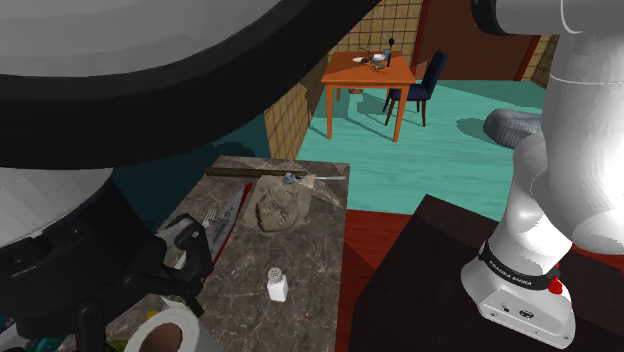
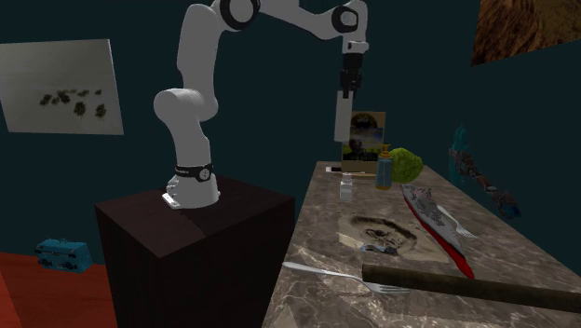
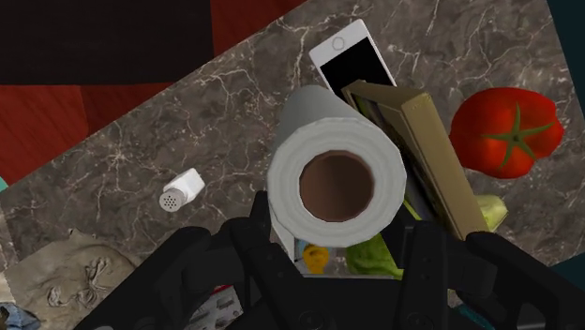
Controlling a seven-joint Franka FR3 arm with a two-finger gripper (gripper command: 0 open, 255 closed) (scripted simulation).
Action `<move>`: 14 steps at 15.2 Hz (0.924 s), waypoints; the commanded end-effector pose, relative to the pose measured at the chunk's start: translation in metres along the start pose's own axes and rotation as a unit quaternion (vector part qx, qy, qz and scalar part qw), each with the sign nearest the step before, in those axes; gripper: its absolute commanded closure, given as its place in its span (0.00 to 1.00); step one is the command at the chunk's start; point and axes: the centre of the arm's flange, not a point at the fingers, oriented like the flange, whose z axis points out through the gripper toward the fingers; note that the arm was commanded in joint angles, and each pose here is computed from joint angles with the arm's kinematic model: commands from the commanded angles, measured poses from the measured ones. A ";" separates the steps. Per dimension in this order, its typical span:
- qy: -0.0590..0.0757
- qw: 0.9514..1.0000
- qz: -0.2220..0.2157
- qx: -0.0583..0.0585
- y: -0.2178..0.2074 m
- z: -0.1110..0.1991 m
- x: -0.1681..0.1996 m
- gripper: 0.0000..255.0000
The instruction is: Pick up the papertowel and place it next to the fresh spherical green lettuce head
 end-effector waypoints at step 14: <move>0.000 1.000 0.000 0.000 -0.001 0.080 0.003 1.00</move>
